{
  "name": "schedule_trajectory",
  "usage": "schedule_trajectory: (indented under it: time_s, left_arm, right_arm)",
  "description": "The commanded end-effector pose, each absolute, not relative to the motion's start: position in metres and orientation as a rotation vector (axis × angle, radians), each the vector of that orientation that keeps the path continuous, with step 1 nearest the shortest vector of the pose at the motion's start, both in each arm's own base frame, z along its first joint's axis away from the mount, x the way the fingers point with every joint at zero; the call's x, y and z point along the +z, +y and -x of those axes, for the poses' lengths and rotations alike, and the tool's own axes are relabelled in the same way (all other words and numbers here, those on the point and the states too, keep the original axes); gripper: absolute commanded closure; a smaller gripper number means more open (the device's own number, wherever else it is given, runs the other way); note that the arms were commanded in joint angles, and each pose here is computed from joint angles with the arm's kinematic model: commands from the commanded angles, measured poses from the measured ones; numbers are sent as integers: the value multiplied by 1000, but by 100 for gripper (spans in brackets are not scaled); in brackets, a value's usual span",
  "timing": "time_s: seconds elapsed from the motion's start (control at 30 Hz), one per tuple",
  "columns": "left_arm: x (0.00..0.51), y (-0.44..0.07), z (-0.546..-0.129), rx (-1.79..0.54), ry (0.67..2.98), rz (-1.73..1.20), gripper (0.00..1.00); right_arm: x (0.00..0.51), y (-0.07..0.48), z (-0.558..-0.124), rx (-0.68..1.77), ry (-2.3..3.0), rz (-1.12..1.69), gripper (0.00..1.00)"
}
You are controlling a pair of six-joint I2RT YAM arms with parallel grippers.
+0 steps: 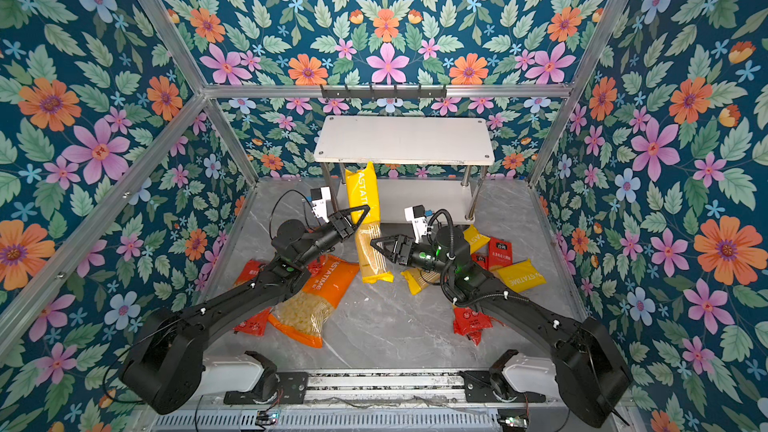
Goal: Place and organize the pasta boxes and bags onto the shelf
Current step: 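Lift the yellow spaghetti pack upright with both grippers toward the shelf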
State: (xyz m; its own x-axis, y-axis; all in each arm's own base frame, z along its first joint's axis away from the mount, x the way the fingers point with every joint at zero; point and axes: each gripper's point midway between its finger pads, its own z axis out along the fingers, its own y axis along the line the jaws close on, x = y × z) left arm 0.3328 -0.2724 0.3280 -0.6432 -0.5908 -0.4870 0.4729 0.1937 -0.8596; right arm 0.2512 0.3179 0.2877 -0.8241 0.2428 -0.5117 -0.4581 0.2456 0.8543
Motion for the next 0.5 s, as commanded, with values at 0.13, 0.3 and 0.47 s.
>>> schedule_trajectory:
  time_s: [0.13, 0.3, 0.47]
  left_arm:
    - [385, -268, -341, -1594, 1512, 74, 85]
    - [400, -265, -352, -1566, 1540, 75, 82]
    - [415, -245, -371, -1515, 1558, 114, 65]
  right_arm:
    - [257, 330, -235, 1376, 2166, 381, 32]
    - [274, 344, -252, 1317, 2130, 400, 52]
    - [316, 360, -272, 1329, 2021, 415, 77]
